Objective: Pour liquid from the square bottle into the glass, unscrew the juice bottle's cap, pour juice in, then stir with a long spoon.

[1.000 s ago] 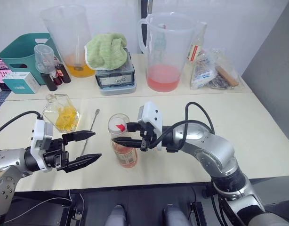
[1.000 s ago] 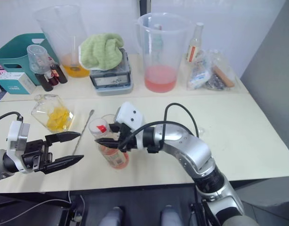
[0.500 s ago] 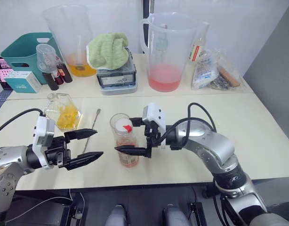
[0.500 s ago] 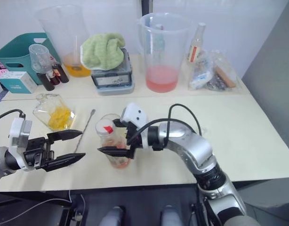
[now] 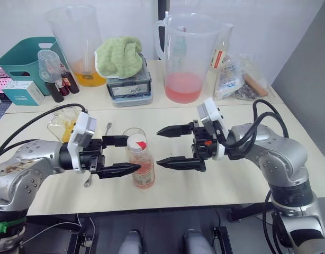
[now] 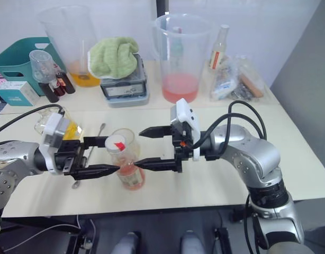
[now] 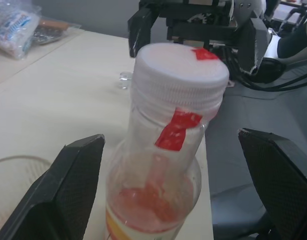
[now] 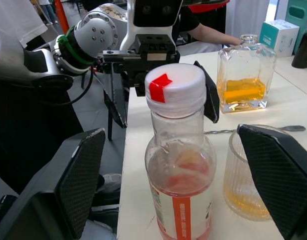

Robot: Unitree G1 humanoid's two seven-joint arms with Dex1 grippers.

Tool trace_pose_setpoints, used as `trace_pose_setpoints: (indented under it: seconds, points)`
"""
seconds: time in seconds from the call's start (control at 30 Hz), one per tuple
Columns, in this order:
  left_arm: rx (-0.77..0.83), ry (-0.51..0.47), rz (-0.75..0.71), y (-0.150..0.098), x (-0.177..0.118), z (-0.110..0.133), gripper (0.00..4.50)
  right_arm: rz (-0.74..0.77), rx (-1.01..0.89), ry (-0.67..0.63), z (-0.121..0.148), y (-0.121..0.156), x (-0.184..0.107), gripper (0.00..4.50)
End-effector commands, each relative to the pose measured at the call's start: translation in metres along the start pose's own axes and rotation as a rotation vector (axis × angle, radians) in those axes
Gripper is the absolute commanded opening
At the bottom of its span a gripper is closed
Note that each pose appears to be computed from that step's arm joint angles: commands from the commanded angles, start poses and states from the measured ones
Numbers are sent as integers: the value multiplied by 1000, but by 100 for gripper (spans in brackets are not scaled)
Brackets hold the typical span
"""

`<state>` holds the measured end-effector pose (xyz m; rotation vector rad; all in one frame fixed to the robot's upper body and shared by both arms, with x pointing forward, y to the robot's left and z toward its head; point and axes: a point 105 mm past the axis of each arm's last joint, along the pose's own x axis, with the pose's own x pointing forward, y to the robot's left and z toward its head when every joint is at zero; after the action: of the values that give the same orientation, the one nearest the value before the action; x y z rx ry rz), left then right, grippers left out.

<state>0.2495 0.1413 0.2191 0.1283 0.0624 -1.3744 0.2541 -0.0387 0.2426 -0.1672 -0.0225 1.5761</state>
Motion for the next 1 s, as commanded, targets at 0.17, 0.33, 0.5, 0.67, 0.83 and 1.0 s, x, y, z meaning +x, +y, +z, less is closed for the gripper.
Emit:
trace_pose_setpoints:
  seconds: [0.17,0.33,0.5,0.67,0.83,1.0]
  points:
    - [32,-5,-41,2,8,4,450,-21,-54,4,12,1,0,447]
    - [44,-24,-38,5,11,4,370,-35,-56,10,11,0,1,450]
    - [60,-52,-36,4,12,5,203,-47,-51,14,10,-1,0,450]
    - [105,-60,-22,7,13,0,128,-59,-49,-3,14,-1,3,450]
    - [186,-66,8,12,14,-2,127,-86,-51,-32,24,-1,19,450]
    - [238,-80,22,15,17,0,127,-101,-36,-26,26,-1,34,450]
